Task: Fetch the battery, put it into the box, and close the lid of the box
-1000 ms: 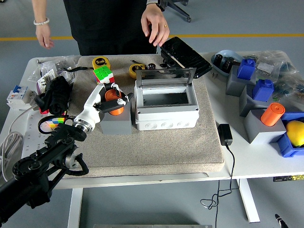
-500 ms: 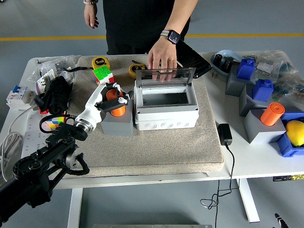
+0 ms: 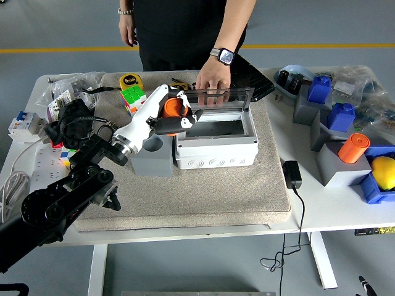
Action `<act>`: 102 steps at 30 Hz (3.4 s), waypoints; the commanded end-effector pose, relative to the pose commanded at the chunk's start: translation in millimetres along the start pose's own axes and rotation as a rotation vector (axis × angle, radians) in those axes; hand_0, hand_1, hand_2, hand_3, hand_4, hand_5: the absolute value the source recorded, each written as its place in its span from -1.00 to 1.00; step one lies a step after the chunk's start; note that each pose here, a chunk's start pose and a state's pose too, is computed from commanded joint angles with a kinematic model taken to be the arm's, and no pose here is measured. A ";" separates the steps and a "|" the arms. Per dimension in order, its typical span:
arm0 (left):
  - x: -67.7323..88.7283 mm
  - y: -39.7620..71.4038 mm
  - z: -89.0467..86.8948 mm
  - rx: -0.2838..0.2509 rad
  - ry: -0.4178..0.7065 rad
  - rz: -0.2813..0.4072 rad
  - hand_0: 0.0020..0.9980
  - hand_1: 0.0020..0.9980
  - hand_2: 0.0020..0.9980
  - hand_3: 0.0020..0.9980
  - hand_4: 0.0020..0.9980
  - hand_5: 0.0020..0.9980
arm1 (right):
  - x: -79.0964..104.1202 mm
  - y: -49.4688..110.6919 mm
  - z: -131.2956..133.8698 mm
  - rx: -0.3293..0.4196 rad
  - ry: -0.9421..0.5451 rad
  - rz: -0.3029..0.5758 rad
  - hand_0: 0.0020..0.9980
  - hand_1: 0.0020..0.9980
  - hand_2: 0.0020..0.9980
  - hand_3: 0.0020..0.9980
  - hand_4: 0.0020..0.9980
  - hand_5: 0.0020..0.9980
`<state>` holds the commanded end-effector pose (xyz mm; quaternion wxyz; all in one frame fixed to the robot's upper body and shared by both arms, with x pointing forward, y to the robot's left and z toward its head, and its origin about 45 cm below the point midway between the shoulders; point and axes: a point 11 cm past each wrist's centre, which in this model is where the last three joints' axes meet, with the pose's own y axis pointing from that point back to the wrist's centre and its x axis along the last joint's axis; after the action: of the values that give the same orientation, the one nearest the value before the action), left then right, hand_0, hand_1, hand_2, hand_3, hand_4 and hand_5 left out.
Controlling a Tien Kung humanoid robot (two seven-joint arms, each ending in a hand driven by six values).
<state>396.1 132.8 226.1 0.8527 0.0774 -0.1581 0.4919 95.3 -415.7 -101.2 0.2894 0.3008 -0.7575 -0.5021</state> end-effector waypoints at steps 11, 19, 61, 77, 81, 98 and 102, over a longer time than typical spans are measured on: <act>-46.0 -37.0 36.0 -0.007 -0.257 -0.127 -0.55 -0.66 -0.71 -0.65 -0.83 -1.00 | 2.1 0.1 -5.2 0.011 0.012 0.008 0.45 0.33 0.31 0.20 1.00 0.23; -78.3 -56.6 31.0 0.108 -0.476 -0.227 -0.54 -0.63 -0.69 -0.61 -0.48 -1.00 | 4.3 0.2 -7.2 0.014 0.024 0.015 0.45 0.33 0.31 0.20 1.00 0.23; -52.1 -78.8 22.9 0.229 -0.567 -0.210 -0.13 0.19 -0.05 0.29 1.00 -0.52 | 3.4 0.8 -12.3 0.032 0.028 0.017 0.45 0.33 0.31 0.20 1.00 0.23; -44.8 -57.4 48.7 0.111 -0.334 -0.136 -0.21 0.10 -0.04 0.10 1.00 -0.47 | 2.9 0.7 -9.7 0.029 0.016 0.015 0.46 0.33 0.31 0.19 1.00 0.23; -17.6 -39.6 42.8 0.105 -0.291 -0.069 -0.25 0.06 0.04 0.10 0.80 -0.72 | 3.0 0.6 -8.5 0.028 0.011 0.014 0.45 0.33 0.31 0.19 1.00 0.23; 30.5 15.7 -20.8 0.286 -0.317 0.003 -0.24 0.07 0.09 0.11 0.76 -0.79 | 1.0 0.7 -7.7 0.028 0.000 0.007 0.45 0.33 0.31 0.20 1.00 0.23; 27.2 16.5 -23.8 0.297 -0.320 -0.008 -0.24 0.06 0.09 0.11 0.76 -0.79 | 0.7 0.7 -7.9 0.029 0.004 0.007 0.45 0.33 0.31 0.20 1.00 0.23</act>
<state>399.1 170.1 212.8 0.7978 0.2801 -0.2169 0.4879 100.5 -420.6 -97.8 0.2881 0.3033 -0.7652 -0.4893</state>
